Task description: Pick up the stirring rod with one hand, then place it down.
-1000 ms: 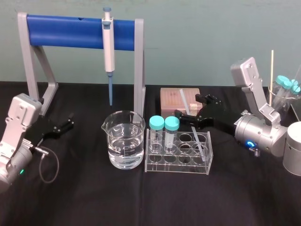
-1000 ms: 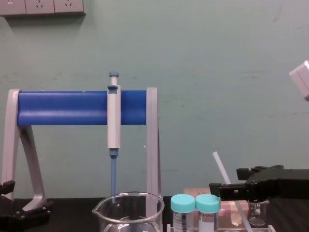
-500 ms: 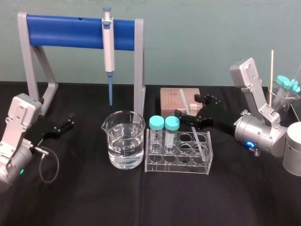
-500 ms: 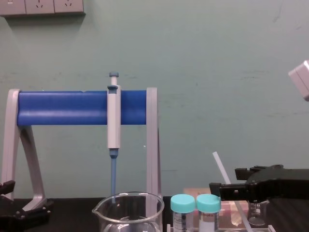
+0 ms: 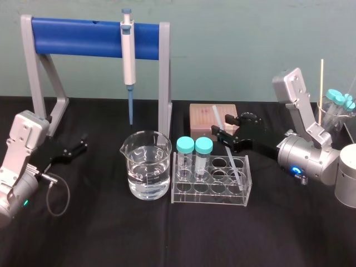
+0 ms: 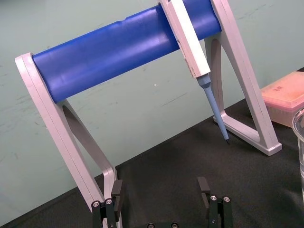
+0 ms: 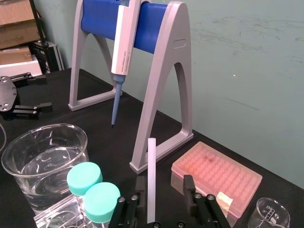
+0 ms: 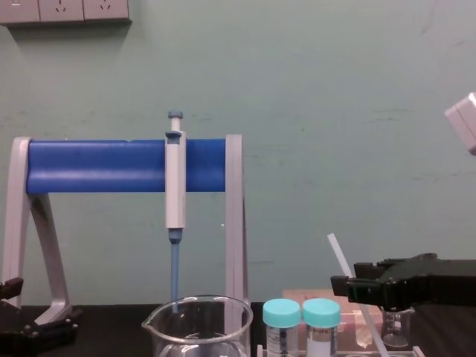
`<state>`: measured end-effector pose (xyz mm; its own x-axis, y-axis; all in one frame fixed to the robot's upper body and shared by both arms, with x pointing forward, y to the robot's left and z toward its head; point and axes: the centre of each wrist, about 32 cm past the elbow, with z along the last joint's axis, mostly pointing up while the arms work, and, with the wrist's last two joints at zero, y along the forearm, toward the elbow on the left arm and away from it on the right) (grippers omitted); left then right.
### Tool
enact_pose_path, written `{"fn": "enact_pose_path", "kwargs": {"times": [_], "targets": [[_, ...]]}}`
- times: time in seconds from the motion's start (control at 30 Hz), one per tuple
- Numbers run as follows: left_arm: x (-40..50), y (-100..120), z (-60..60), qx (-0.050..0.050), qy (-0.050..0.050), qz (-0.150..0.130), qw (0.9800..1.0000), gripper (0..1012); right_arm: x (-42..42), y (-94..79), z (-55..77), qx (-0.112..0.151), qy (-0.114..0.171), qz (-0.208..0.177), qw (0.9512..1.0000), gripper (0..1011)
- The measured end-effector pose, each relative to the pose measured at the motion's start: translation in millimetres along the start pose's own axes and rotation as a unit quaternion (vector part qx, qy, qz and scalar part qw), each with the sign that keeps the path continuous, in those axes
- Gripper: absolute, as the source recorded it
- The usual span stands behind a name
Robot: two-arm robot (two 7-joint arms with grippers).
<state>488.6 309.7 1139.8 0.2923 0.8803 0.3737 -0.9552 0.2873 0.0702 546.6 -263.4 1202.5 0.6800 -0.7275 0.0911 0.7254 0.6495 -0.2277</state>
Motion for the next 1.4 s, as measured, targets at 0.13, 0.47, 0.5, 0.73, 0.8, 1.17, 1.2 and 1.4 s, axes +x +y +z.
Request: {"fn": "enact_pose_path", "kwargs": {"times": [0.13,0.47,0.5,0.73,0.8,1.17,1.2,1.4], "targets": [[0.0,0.0,0.0,0.000,0.000,0.000,1.0000,1000,0.0,0.0,0.0,0.000,0.000,0.000,1.0000,420],[0.0,0.0,0.0,0.000,0.000,0.000,1.0000,1000,0.0,0.0,0.0,0.000,0.001,0.000,1.0000,98],[0.0,0.0,0.0,0.000,0.000,0.000,1.0000,1000,0.0,0.0,0.0,0.000,0.001,0.000,1.0000,91],[0.0,0.0,0.0,0.000,0.000,0.000,1.0000,1000,0.0,0.0,0.0,0.000,0.001,0.000,1.0000,73],[0.0,0.0,0.0,0.000,0.000,0.000,1.0000,1000,0.0,0.0,0.0,0.000,0.001,0.000,1.0000,73],[0.0,0.0,0.0,0.000,0.000,0.000,1.0000,1000,-0.7,-2.4,-2.6,0.019,0.005,-0.002,0.9998,73],[0.0,0.0,0.0,0.000,0.000,0.000,1.0000,1000,-1.1,-3.2,-3.1,0.027,0.006,-0.003,0.9996,73],[0.0,0.0,0.0,0.000,0.000,0.000,1.0000,1000,-1.6,-6.3,-7.1,0.053,0.017,-0.002,0.9984,73]]}}
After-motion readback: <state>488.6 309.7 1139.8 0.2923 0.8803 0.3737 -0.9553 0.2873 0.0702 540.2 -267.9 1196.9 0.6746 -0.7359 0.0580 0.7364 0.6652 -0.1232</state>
